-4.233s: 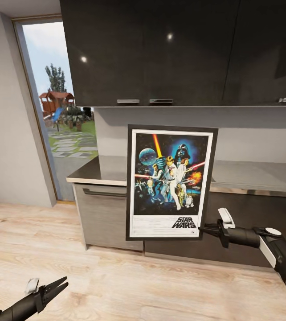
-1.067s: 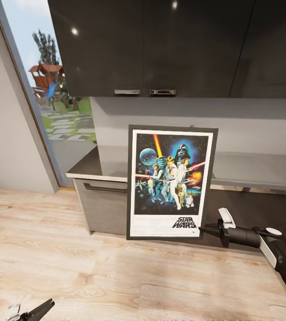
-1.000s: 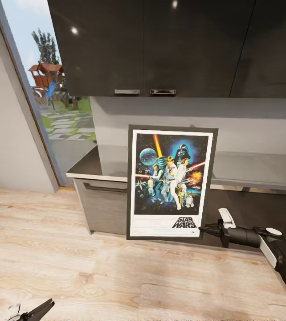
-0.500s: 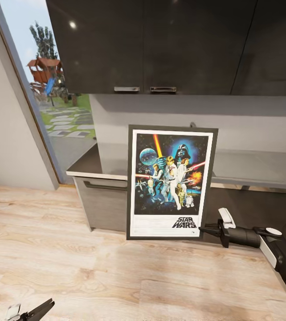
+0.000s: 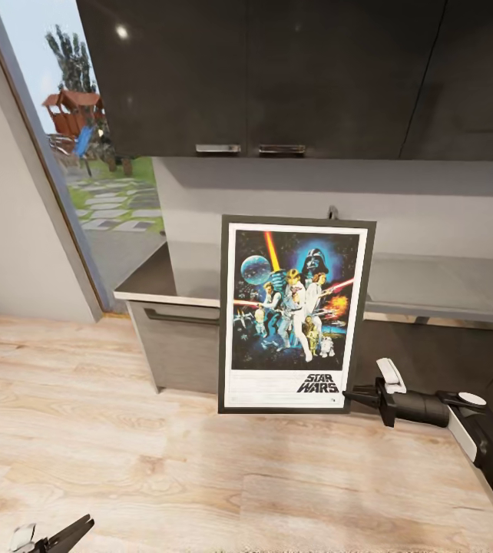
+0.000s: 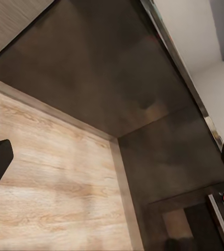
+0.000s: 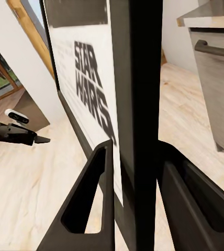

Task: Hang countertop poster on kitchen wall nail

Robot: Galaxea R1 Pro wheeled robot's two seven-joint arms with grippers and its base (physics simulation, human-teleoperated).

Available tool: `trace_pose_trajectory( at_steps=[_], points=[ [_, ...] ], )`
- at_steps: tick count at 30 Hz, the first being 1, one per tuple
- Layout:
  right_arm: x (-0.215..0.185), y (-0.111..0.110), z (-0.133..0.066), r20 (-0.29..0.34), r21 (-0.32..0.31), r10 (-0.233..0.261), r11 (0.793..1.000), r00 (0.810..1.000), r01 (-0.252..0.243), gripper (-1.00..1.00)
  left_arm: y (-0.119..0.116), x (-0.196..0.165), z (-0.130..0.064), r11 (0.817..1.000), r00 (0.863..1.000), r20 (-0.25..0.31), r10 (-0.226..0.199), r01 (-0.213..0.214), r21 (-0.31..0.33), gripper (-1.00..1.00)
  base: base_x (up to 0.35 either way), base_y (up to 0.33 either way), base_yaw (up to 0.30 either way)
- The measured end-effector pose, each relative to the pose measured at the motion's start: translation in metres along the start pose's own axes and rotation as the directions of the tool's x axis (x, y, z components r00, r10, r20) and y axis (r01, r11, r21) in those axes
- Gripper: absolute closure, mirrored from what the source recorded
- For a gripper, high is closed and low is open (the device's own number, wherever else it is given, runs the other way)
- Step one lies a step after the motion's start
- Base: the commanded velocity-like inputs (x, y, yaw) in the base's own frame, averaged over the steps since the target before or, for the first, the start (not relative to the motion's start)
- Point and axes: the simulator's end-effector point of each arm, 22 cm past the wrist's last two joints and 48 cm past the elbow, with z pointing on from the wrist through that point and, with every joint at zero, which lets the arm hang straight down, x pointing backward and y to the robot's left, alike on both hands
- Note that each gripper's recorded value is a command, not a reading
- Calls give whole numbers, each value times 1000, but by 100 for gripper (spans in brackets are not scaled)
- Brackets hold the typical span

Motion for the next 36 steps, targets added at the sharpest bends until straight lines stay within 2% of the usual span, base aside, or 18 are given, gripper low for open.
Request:
trace_pose_trajectory(
  at_steps=[15,36],
  points=[
    [2,5,-1,-6,0,21,1000,1000,-21,100,-6,4,-7,1000,1000,-11,-15,15,-12,-100,0,0,0],
    [-1,10,-3,-5,-1,19,1000,1000,-19,100,-11,4,-11,1000,1000,-12,-16,16,-13,-100,0,0,0]
  ],
)
